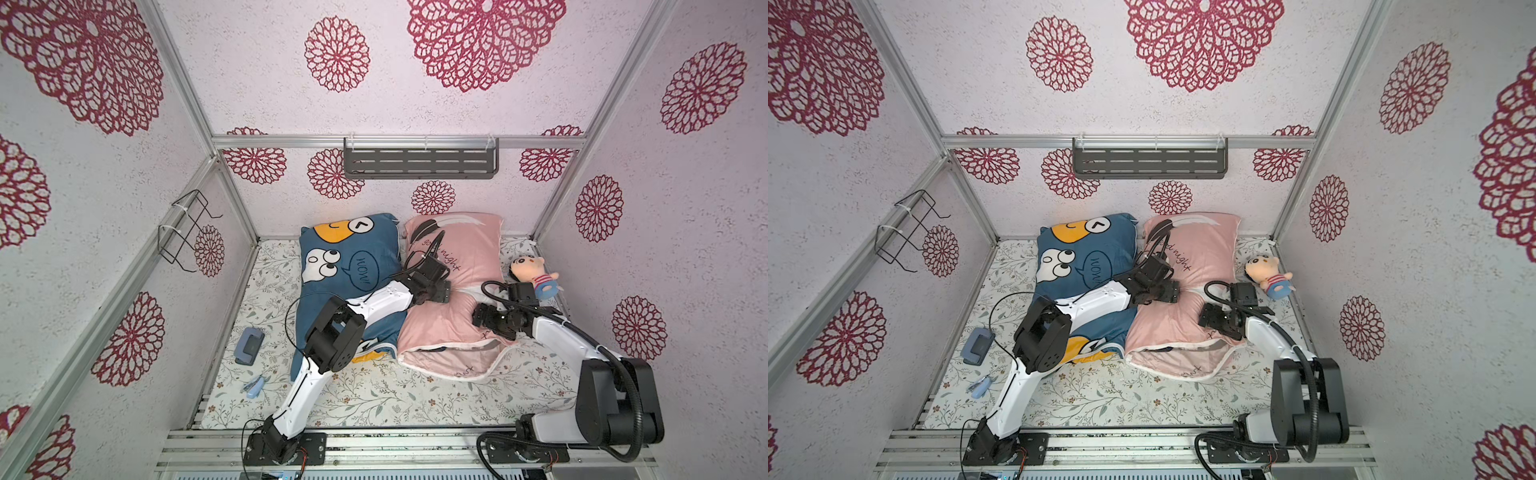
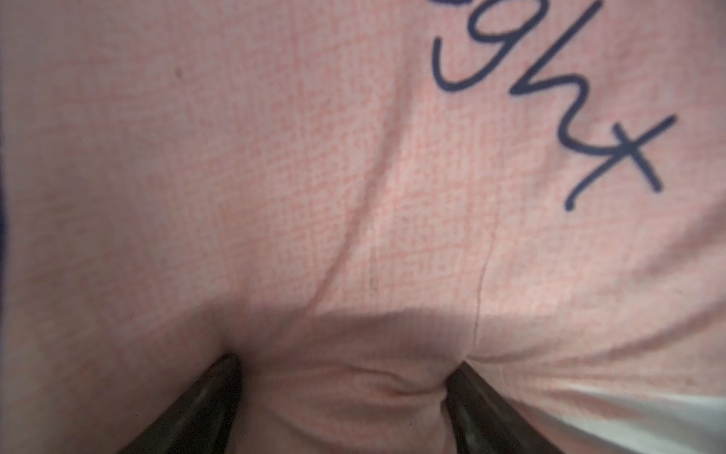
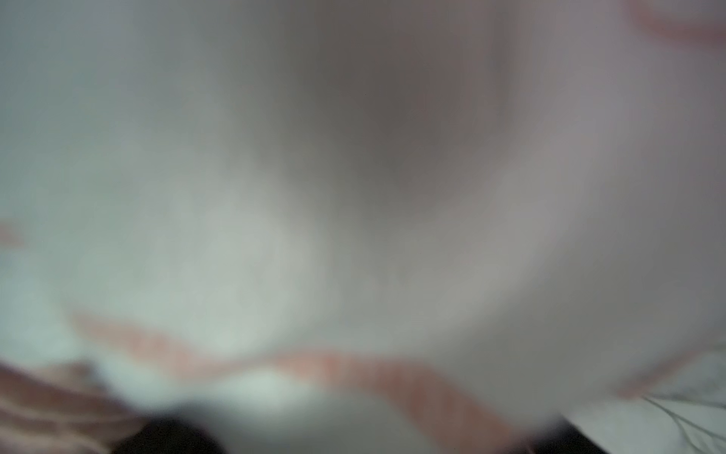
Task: Zip up pillowcases
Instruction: Adjust the pillowcase at the center of the board, then pick up the pillowcase from the center of the board.
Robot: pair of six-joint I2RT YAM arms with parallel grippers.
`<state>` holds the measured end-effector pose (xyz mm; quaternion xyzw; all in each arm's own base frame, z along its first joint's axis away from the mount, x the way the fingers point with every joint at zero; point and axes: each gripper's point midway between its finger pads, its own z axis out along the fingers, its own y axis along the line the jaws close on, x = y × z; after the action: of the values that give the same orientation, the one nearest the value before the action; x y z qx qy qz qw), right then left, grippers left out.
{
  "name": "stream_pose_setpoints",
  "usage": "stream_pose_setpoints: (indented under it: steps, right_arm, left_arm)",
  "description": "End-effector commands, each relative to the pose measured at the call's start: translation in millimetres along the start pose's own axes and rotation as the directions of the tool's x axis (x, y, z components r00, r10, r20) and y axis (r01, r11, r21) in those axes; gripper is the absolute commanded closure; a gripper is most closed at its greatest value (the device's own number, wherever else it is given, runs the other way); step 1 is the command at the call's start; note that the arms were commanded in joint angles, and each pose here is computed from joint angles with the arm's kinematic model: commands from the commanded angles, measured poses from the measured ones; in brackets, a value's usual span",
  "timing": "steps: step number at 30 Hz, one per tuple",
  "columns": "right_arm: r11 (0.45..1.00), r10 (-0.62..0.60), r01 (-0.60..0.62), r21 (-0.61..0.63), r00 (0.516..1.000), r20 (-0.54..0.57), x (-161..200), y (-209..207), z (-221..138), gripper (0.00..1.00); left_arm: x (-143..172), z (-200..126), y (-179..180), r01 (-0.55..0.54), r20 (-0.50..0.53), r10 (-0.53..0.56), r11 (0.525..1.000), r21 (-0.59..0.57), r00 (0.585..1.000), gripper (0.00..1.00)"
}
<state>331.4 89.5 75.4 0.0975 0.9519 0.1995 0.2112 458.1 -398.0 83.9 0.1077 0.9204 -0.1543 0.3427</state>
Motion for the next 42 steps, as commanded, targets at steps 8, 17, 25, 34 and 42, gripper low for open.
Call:
stream_pose_setpoints:
  steps: [8, 17, 25, 34, 42]
  right_arm:
    - [0.973, -0.055, 0.051, -0.227, 0.998, -0.008, -14.5, 81.8, 9.6, 0.08]
    - [0.988, 0.156, -0.156, 0.000, 0.988, 0.002, 50.0, -11.7, -62.3, 0.05]
    - [0.960, 0.278, -0.279, 0.028, 0.960, 0.008, 103.4, -33.9, -112.3, 0.05]
    - [0.914, 0.403, -0.400, -0.060, 0.914, 0.040, 114.9, -30.1, -107.5, 0.10]
    - [0.871, 0.473, -0.454, -0.188, 0.878, 0.072, 120.9, -18.8, -112.3, 0.21]
  left_arm:
    - [-14.4, -36.7, 98.1, -0.027, -0.033, 0.019, 0.970, -0.241, 0.999, 0.13]
    - [19.6, -46.8, -39.1, -0.070, -0.031, 0.072, 0.995, 0.066, 0.997, 0.12]
    - [63.5, -18.6, 3.2, 0.022, -0.131, -0.021, 1.000, 0.007, 0.991, 0.14]
    - [59.6, -7.3, 52.3, 0.159, -0.113, -0.161, 0.987, -0.029, 0.980, 0.15]
    - [56.3, -2.0, 55.8, 0.179, -0.120, -0.180, 0.984, -0.016, 0.976, 0.15]
